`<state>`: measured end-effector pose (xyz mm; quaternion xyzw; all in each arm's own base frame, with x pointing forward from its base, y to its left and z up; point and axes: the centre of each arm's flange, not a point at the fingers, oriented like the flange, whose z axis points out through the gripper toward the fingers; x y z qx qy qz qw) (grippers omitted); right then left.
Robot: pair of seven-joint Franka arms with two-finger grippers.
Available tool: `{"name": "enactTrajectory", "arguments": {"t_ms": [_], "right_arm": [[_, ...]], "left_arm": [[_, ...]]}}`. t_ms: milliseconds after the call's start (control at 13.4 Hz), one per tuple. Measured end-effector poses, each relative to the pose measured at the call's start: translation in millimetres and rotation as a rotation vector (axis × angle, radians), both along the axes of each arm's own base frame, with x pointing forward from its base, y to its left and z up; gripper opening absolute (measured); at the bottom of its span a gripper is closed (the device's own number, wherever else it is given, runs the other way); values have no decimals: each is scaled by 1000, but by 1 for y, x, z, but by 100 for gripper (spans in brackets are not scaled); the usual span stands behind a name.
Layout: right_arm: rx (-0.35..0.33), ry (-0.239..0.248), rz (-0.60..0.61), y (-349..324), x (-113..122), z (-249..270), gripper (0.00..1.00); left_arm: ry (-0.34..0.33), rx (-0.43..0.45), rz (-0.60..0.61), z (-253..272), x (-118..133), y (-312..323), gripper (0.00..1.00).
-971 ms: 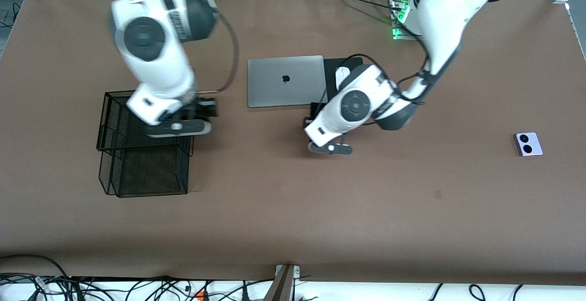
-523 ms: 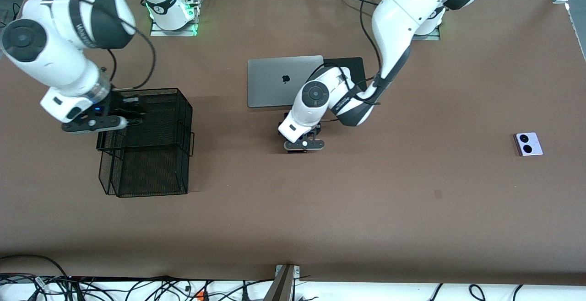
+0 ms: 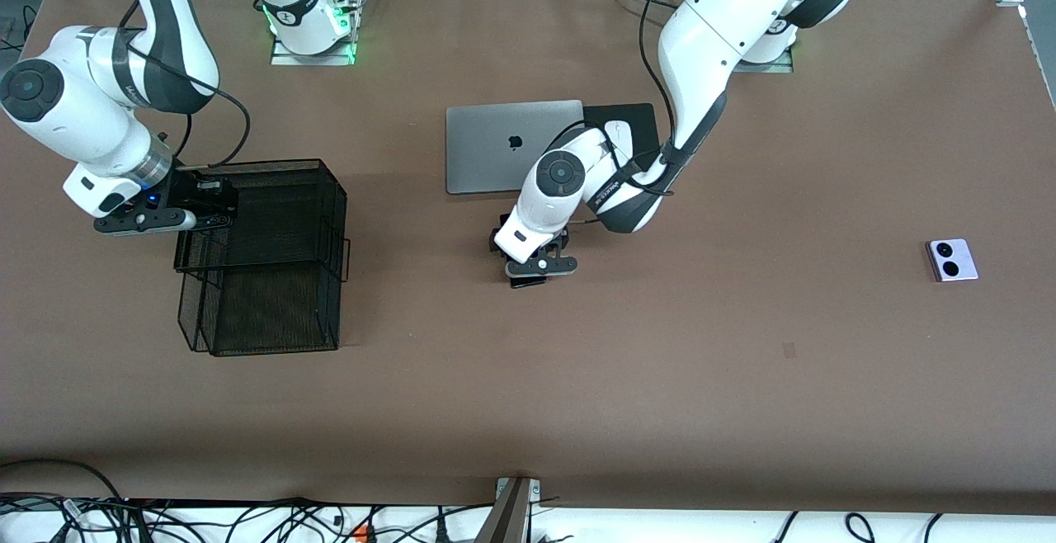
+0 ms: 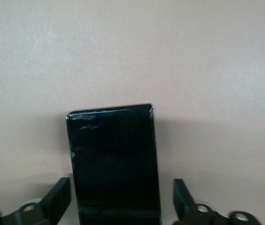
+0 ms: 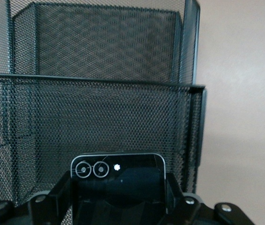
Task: Place phones with both arms
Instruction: 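Drop the flip phone into the organizer while the left gripper sets down the bar phone, then move the right gripper to the bar phone while the left reaches the white phone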
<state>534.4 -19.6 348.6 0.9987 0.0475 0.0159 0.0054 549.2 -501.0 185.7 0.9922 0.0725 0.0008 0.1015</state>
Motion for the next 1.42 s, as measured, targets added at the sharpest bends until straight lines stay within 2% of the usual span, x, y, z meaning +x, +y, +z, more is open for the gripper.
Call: {"name": "enactTrajectory", "arguments": {"t_ms": [224,523,673,822,1121,1270,1420], "right_arm": [[26,25,-14,1,1,-25,81],[10,14,-3,-7,8,-48,81],[5,-3,3,-8,18,-43,85],[12,-4,13,-3,31,-25,99],[57,59,30,17,63,52,100],[69,80,-9,36,71,87,100],[67,91,-57,81,75,112,100]], "left_arm": [[-16,-2,29,21,15,9,100],[52,126,81,96,42,63,100],[111,215,100,136,47,101,100],[153,341,84,159,51,142,100],[153,639,-27,169,56,198,100],[180,717,-26,166,59,220,100],[224,732,-19,164,71,257,100]]}}
